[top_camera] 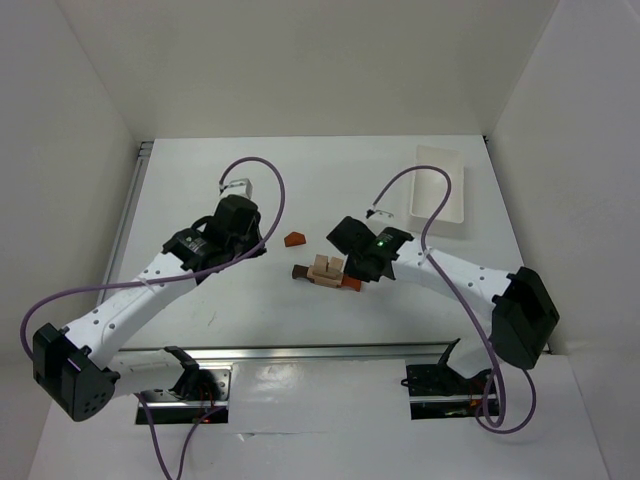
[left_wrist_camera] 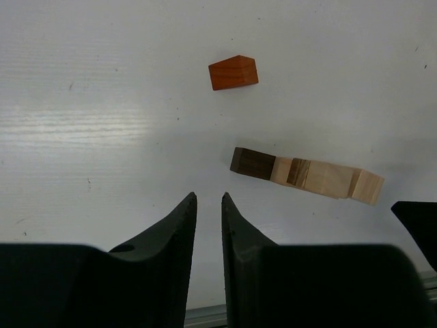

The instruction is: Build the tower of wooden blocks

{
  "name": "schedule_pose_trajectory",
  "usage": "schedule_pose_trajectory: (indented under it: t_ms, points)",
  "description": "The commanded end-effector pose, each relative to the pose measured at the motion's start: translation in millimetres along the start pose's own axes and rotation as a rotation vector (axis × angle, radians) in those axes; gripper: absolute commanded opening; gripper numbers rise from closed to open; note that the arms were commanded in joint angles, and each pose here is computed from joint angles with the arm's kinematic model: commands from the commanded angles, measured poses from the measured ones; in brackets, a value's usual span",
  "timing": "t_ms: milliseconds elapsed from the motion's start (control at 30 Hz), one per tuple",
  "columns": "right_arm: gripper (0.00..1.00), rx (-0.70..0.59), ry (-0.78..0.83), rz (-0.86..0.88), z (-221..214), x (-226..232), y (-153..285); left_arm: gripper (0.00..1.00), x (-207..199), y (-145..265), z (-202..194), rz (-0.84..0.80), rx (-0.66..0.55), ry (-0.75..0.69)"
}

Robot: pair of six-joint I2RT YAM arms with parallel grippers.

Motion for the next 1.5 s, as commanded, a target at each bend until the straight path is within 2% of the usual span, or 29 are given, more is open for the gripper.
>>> schedule_pose_trajectory:
  t_ms: [0,367,400,533,767,1467]
  points:
    - [0.06,-0.042,0.017,0.022,10.5,10.9,-9.1,0.27,-3.8,-1.9,-2.8,-0.021,0.008,-0.025]
    - [0.06,-0.057,0.067,0.037,11.8,20.5,-22.8,0.28,-5.8,-2.0,-2.4,-0.034,0.009,-0.032]
    - [0.06,-0.062,0.063,0.043,14.3,22.6,-21.2,0.36,-5.8,-2.0,-2.4,-0.034,0.009,-0.032]
    - [0.06,-0.061,0.073,0.042,13.7,23.6,-24.2,0.52,-8.0,-0.5,0.3,-0.041,0.003,-0.030]
    - [0.07,-0.079,0.070,0.061,17.4,28.2,-24.3,0.62,-6.1,-2.6,-2.4,-0.028,0.015,-0.035]
    - [0.07,-0.081,0.089,0.095,21.9,34.4,-25.5,0.62,-6.1,-2.6,-2.4,-0.028,0.015,-0.035]
Point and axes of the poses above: each gripper's point midway between its finger pads, its own y axis back along the fingers, its own x axis along the line the jaws close on, z = x × y, the point moved 4 cm from there along y, back along the fingers, and after that the axes turned 10 degrees about y, right-handed, at the moved point
